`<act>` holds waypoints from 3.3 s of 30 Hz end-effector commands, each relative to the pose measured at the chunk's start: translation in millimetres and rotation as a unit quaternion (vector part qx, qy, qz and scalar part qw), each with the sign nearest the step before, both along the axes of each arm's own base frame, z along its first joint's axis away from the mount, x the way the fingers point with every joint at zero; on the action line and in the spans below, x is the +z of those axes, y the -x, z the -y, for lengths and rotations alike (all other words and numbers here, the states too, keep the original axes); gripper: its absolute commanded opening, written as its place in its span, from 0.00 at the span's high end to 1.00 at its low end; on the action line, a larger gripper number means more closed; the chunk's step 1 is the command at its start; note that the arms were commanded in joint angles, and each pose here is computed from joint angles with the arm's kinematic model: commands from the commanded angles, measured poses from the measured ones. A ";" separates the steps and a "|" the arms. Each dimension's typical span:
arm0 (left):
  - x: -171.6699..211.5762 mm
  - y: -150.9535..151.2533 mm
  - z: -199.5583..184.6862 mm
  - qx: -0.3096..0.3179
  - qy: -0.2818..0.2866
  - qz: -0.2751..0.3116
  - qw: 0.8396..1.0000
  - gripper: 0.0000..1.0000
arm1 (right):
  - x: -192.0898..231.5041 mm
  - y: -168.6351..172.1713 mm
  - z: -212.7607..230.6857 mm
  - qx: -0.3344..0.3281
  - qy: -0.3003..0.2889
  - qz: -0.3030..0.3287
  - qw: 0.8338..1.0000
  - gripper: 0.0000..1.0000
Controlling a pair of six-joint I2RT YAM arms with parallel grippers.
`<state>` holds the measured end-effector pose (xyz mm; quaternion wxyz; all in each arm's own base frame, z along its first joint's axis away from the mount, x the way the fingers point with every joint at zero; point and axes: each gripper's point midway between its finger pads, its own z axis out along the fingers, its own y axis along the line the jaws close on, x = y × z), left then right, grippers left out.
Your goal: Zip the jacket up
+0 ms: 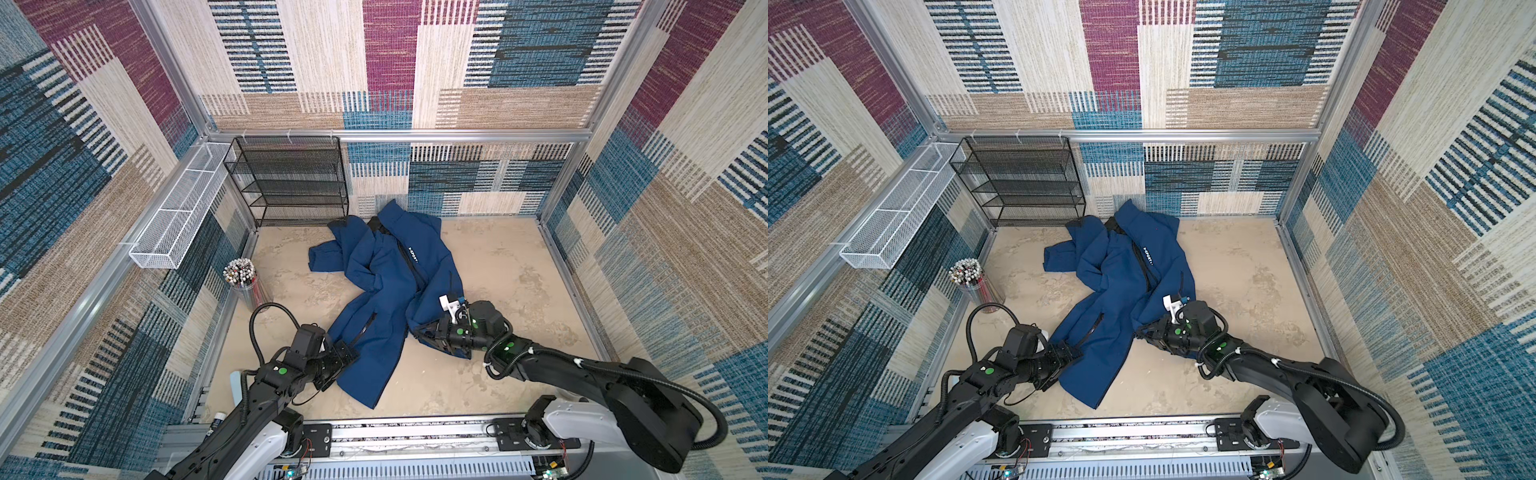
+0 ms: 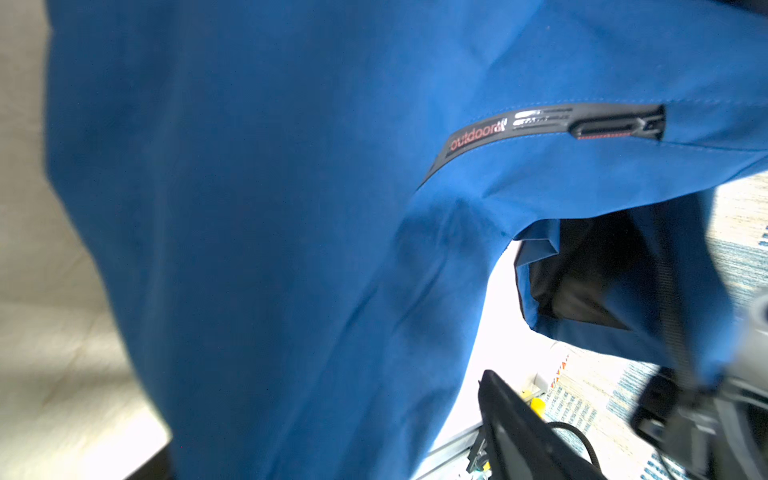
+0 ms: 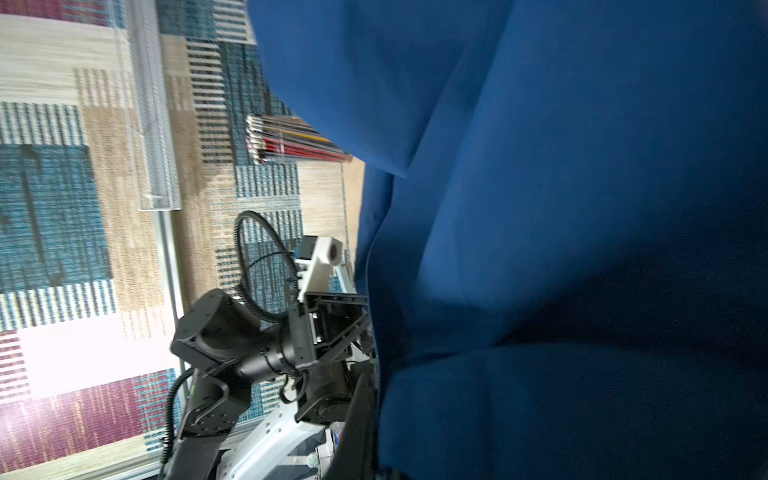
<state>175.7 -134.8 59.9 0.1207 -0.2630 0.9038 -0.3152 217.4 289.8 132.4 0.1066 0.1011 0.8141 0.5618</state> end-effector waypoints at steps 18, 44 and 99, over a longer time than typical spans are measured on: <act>-1.7 0.6 -2.9 0.020 -0.003 0.011 1.000 0.16 | -19.9 -66.5 -115.8 0.001 -0.081 0.014 0.997 1.00; -18.0 0.6 12.0 0.040 -0.007 0.033 0.999 0.21 | -45.0 -138.1 -144.7 -0.169 -0.080 -0.002 0.982 1.00; 400.9 -137.9 155.7 -0.077 0.298 0.576 0.758 1.00 | 304.5 -51.9 58.2 -0.149 -0.218 0.437 0.860 1.00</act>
